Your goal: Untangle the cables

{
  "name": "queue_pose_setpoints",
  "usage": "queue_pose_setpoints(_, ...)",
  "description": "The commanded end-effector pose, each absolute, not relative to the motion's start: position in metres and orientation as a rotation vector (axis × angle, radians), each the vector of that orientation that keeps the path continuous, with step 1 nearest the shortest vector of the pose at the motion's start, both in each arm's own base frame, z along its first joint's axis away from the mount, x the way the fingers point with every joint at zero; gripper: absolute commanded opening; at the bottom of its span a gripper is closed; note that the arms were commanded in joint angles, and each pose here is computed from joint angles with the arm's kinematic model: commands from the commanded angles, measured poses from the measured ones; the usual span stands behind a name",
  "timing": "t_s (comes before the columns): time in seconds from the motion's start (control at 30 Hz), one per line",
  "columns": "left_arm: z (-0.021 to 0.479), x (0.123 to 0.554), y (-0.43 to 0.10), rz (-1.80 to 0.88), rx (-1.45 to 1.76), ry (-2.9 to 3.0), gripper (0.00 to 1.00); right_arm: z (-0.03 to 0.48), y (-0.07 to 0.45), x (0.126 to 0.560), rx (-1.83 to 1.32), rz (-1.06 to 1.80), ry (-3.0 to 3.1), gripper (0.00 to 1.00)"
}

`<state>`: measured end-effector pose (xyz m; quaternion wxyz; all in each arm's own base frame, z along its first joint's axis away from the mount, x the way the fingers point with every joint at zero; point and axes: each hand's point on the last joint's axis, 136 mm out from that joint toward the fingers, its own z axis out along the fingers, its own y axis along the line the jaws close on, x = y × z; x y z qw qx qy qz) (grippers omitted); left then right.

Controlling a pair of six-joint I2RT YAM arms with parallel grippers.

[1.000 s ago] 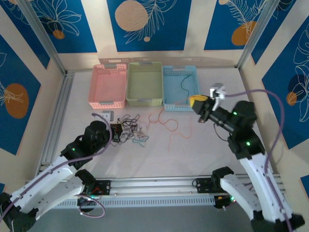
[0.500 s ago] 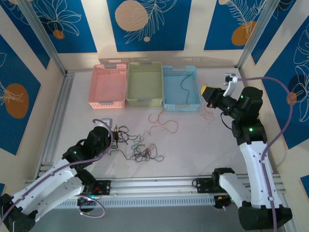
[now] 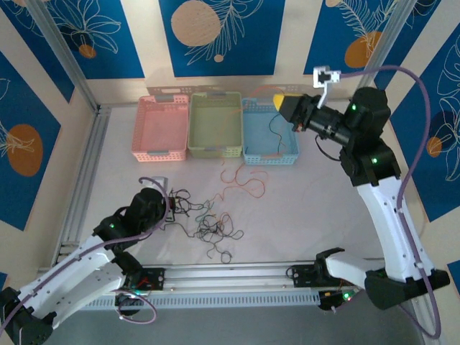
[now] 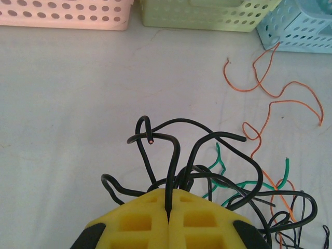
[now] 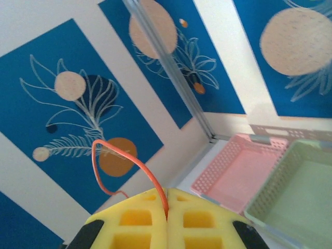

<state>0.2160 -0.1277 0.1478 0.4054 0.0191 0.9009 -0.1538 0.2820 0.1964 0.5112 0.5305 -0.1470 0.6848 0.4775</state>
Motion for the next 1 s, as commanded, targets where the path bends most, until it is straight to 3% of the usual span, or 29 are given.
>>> queue_pose_setpoints(0.0,0.158,0.216,-0.118,-0.357,0.009,2.262,0.0,0.535,0.218,0.295,-0.389,1.153,1.599,0.0)
queue_pose_setpoints(0.33,0.198,0.208,-0.095,-0.259,-0.003,2.242,0.0,0.567,0.292,0.358,-0.472,1.245,1.52,0.0)
queue_pose_setpoints(0.67,0.205,0.203,-0.097,-0.296,0.011,2.243,0.0,0.546,0.324,0.461,-0.421,1.245,1.523,0.0)
queue_pose_setpoints(0.8,0.2,0.205,-0.102,-0.307,0.02,2.251,0.0,0.523,0.318,0.502,-0.352,1.247,1.533,0.0)
queue_pose_setpoints(0.97,0.195,0.206,-0.104,-0.311,0.032,2.258,0.0,0.458,0.318,0.546,-0.268,1.255,1.66,0.0)
